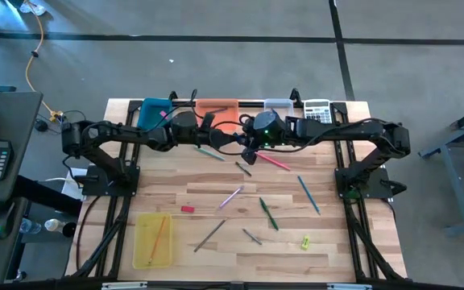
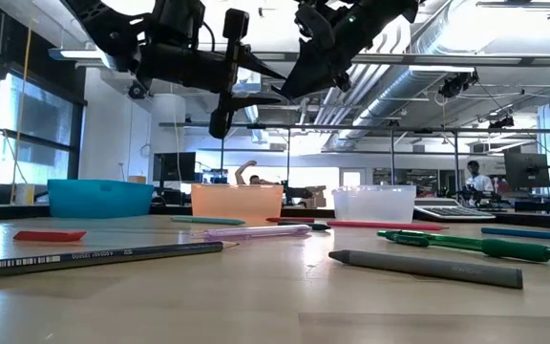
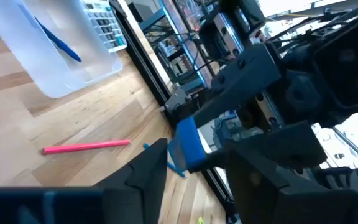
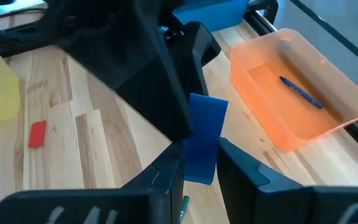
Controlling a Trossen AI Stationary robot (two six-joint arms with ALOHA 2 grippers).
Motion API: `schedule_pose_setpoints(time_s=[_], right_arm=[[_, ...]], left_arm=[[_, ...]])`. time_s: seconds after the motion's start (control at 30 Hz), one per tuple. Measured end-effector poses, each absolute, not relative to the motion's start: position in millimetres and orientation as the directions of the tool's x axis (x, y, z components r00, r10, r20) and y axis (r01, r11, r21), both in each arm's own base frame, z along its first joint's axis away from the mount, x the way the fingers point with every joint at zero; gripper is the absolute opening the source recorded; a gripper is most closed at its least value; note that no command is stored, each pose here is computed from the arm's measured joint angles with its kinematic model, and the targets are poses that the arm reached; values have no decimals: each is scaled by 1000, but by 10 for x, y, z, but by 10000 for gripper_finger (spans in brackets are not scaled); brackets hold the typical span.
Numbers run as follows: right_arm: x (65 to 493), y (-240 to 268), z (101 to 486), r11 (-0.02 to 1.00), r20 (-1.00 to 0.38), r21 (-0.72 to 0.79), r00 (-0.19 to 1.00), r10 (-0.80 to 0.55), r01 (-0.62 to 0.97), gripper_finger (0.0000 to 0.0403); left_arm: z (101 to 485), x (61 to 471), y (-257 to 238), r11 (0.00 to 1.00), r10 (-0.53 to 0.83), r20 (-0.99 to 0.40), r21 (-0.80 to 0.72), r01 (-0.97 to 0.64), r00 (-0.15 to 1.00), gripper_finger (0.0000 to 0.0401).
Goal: Sort crayons/erasers/pens/pencils in bins
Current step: Put the blue eraser into the blue bin
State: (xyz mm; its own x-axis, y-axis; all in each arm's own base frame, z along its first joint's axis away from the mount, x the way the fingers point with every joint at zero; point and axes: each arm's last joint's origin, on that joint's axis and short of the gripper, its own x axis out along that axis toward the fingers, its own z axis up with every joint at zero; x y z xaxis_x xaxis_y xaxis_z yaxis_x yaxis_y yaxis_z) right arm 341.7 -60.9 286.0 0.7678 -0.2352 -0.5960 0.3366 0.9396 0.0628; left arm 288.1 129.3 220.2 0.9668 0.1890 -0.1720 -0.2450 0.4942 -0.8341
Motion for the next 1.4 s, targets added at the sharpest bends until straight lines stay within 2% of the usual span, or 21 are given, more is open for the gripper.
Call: schedule_pose_setpoints(time_s=[0.37,0.43,0.73,0.93,1.17,1.4], right_arm=[[3431,-613,2880,947,-575,39,782,-239,318,75],[3432,-615,2881,949,-574,31,783,-240,314,84],[3437,-625,2893,930,-559,37,779,-284,366,159],[3443,-610,2898,928,-553,42,782,-288,371,184],[3442,-607,2897,923,-555,57,781,-286,379,175],[3441,-608,2896,927,-556,46,780,-286,372,128]], left_arm=[[2195,2877,1307,500,230,-180,-821,-275,956,20],[2195,2876,1309,501,239,-181,-819,-281,954,9],[2180,2813,1404,547,300,-214,-760,-351,930,6],[2229,2673,1506,581,359,-259,-690,-432,897,5],[2382,2315,1521,574,465,-400,-544,-613,790,4],[2496,1769,1456,424,584,-586,-370,-827,562,4]])
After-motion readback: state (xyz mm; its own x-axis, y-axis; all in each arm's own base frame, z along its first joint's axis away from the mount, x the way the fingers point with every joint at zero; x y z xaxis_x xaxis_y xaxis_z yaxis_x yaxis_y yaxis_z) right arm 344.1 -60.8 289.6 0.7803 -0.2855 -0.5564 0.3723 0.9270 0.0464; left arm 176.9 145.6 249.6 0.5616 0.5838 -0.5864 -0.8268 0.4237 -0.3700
